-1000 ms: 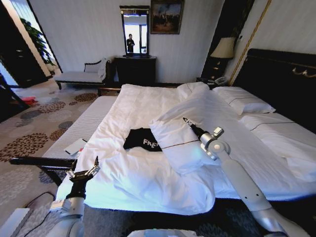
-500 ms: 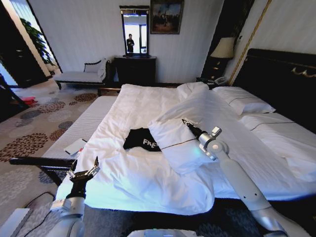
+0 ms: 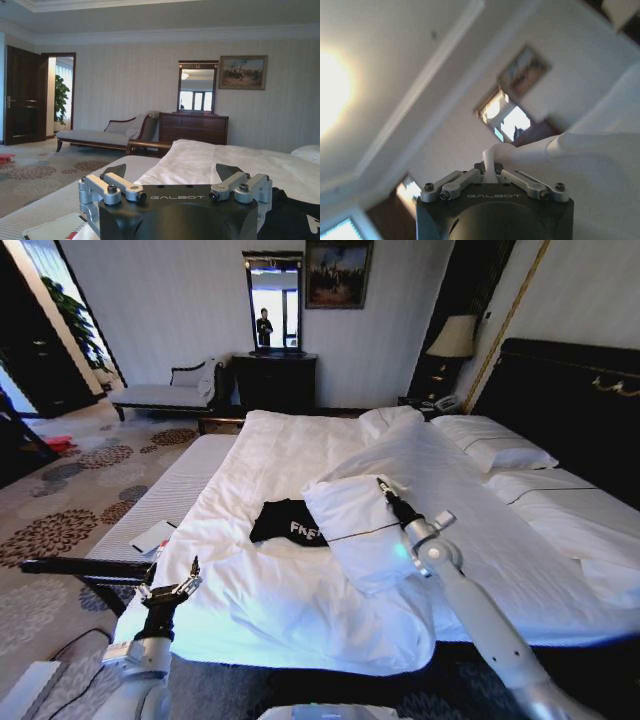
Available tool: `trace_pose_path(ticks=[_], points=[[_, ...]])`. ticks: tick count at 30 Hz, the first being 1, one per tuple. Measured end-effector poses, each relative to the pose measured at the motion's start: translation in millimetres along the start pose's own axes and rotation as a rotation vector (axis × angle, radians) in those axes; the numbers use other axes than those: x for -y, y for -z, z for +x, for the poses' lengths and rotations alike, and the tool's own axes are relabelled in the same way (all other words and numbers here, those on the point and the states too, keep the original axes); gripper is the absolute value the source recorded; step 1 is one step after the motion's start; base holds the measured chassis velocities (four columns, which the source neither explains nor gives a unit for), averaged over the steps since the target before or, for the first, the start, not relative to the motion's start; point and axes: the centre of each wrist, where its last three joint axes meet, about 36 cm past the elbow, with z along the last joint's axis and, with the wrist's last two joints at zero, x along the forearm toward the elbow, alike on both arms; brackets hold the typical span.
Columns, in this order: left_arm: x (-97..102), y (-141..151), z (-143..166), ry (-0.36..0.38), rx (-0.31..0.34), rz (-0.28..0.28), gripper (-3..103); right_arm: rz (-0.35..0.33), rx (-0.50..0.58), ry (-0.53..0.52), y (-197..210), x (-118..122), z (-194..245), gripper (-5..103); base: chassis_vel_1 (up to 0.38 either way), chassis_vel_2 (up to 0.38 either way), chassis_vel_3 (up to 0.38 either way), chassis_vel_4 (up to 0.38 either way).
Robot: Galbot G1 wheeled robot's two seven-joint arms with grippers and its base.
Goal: Fold the clothes on the bed.
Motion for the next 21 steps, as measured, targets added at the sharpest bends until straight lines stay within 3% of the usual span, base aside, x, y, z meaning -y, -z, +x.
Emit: trace_pose_path(ticks=[10,16,21], points=[[4.8,-4,-9,-0.012,0.013,0.026,100,0.031,0.222,-0.108,20,-20,59,1,0.0,0.0,0.0,0.0],[2.5,-3,-17,-0.017,0.028,0.05,100,0.045,0.382,-0.262,37,-33,101,1,0.0,0.0,0.0,0.0],[1.6,-7,-27,-0.02,0.033,0.074,100,0.11,0.515,-0.391,51,-43,135,1,0.0,0.0,0.0,0.0]])
